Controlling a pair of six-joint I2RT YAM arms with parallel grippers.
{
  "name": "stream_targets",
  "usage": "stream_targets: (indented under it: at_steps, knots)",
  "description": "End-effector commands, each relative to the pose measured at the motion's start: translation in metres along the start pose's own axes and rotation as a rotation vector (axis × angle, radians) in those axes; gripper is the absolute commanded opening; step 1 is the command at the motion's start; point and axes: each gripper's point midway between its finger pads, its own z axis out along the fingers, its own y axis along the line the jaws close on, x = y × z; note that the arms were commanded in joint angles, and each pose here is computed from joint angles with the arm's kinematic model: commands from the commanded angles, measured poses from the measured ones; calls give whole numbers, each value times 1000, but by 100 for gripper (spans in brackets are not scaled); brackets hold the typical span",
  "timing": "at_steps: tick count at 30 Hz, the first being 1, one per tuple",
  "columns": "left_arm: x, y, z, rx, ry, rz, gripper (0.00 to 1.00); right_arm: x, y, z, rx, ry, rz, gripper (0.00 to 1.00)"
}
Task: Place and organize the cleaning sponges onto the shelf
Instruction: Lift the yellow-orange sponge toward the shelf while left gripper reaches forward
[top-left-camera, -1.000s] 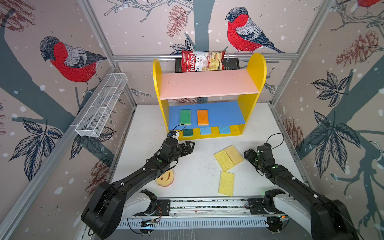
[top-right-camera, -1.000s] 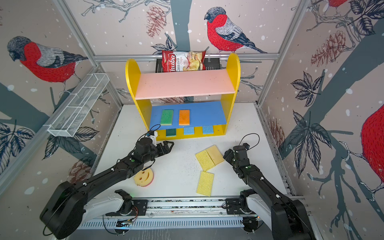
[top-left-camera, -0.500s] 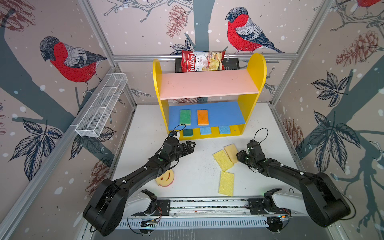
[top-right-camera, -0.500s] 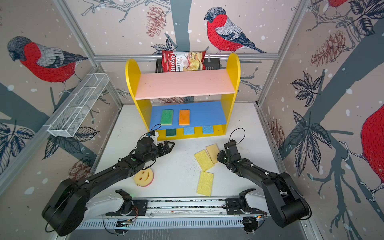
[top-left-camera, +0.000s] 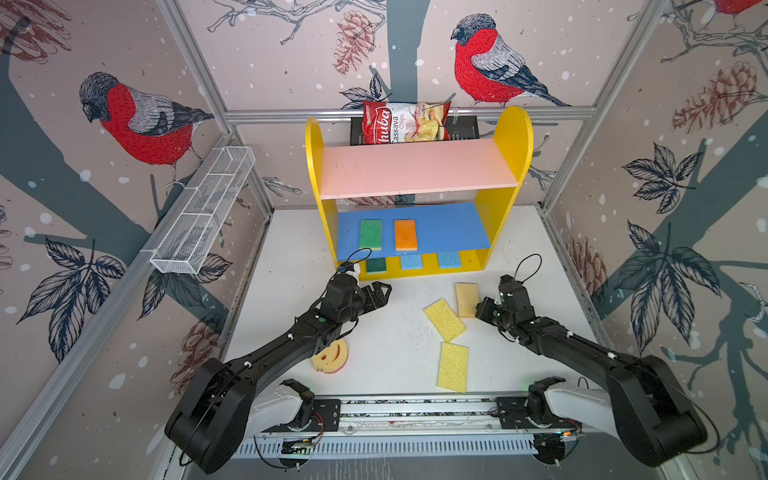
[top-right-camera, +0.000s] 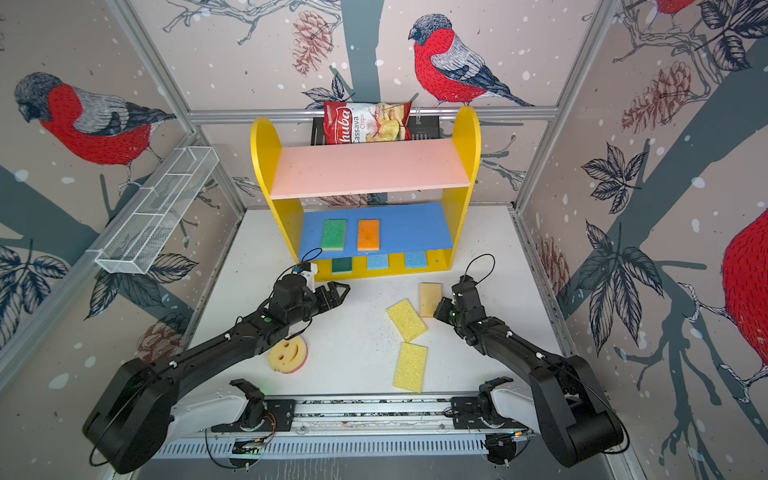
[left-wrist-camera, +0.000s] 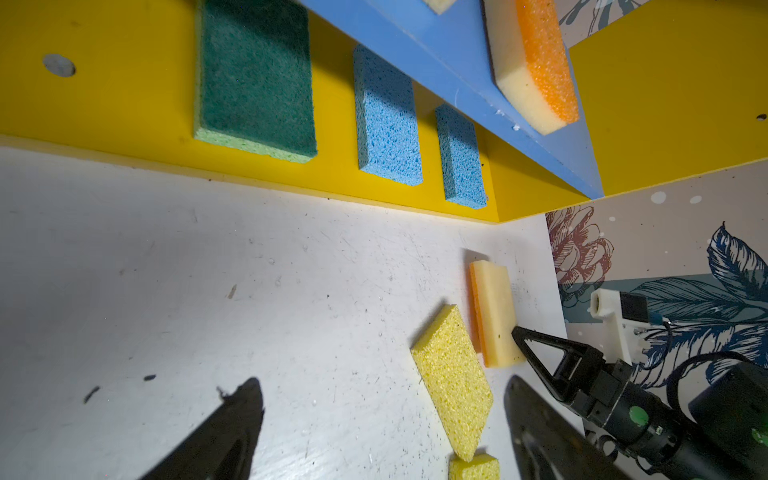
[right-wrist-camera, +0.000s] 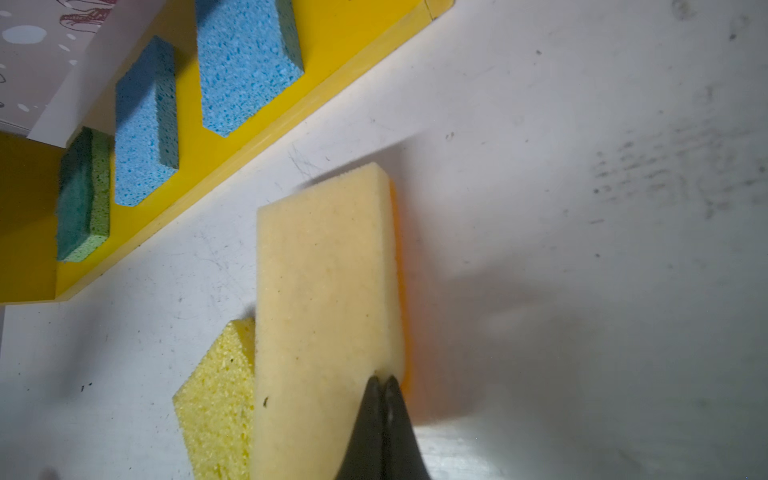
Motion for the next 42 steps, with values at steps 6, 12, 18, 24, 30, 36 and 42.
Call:
stream_targets:
  at_steps: [6,12,18,24,30,36,42]
  knots:
    - [-6,-20,-4,76,-4,20,89,-26,27,-28,-90,-95,-64,0]
    - [-1,-55,-6,136,-6,94,88,-50,69,-58,-214,-178,-134,0]
    - [3,-89,-6,176,-9,144,88,-84,98,-73,-236,-249,-195,0]
    - [-6,-107,-15,241,-62,111,88,-88,127,-76,-257,-257,-265,0]
    - [2,-121,-16,247,-67,133,87,-103,127,-70,-191,-288,-272,0]
    - [17,-122,-10,240,-40,140,86,-133,128,-62,-114,-344,-291,0]
    - [26,-120,-9,215,-52,156,85,-156,133,-44,-104,-338,-290,0]
